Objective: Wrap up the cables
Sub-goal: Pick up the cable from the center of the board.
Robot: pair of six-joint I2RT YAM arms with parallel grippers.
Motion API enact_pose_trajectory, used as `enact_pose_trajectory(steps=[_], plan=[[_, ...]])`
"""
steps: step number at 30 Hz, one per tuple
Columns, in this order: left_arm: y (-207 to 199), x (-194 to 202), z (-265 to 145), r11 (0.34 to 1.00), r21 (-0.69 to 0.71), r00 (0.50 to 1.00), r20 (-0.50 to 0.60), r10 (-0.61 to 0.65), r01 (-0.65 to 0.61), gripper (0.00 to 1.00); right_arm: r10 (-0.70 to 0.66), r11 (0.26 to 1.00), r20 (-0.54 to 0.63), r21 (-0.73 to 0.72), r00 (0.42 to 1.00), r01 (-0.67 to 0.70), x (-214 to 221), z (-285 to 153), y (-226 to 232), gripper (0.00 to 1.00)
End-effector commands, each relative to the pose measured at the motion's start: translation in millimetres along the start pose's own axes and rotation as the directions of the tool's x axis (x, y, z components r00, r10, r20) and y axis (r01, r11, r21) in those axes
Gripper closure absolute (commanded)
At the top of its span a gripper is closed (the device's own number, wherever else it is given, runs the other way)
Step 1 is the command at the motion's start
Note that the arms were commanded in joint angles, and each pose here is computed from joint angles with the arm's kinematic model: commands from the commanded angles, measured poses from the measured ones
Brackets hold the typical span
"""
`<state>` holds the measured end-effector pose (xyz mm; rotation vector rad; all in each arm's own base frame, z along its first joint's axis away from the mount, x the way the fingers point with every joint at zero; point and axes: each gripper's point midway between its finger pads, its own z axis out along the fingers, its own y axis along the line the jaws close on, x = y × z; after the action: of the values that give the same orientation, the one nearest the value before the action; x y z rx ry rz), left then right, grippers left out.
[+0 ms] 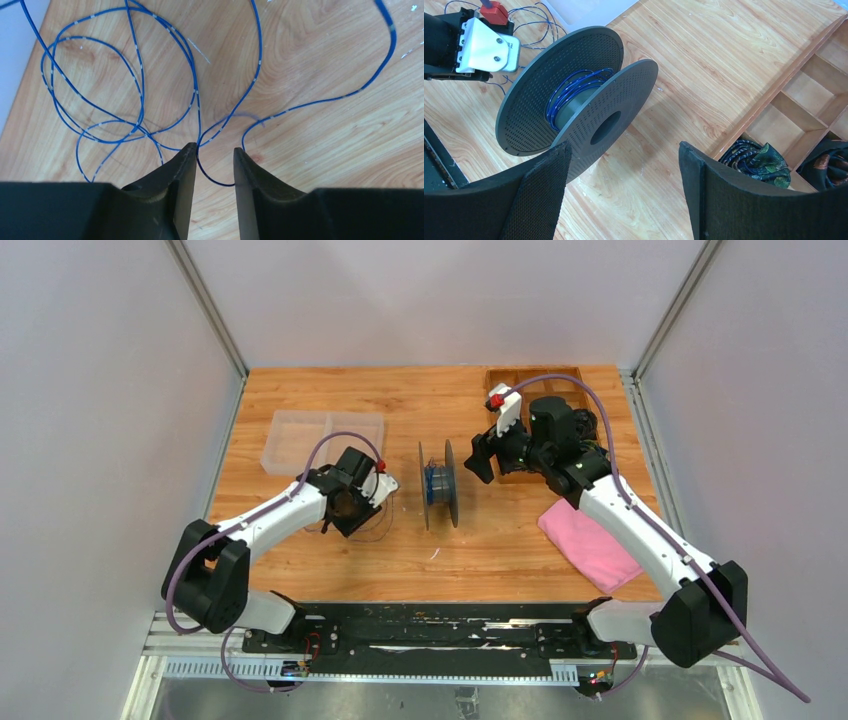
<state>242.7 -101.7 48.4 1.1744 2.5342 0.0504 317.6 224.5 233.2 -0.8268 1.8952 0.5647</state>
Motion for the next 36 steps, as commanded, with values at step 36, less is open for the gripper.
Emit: enact_pose_trajectory(steps=[36], plan=[[49.5,-155.9,-209.5,0.999,-0.025,0.830,0.557,-0.007,0.025,1.00,0.077,0.967,0.080,-0.250,0.994,-0.055,-85.7,7.4,56.5,0.23]])
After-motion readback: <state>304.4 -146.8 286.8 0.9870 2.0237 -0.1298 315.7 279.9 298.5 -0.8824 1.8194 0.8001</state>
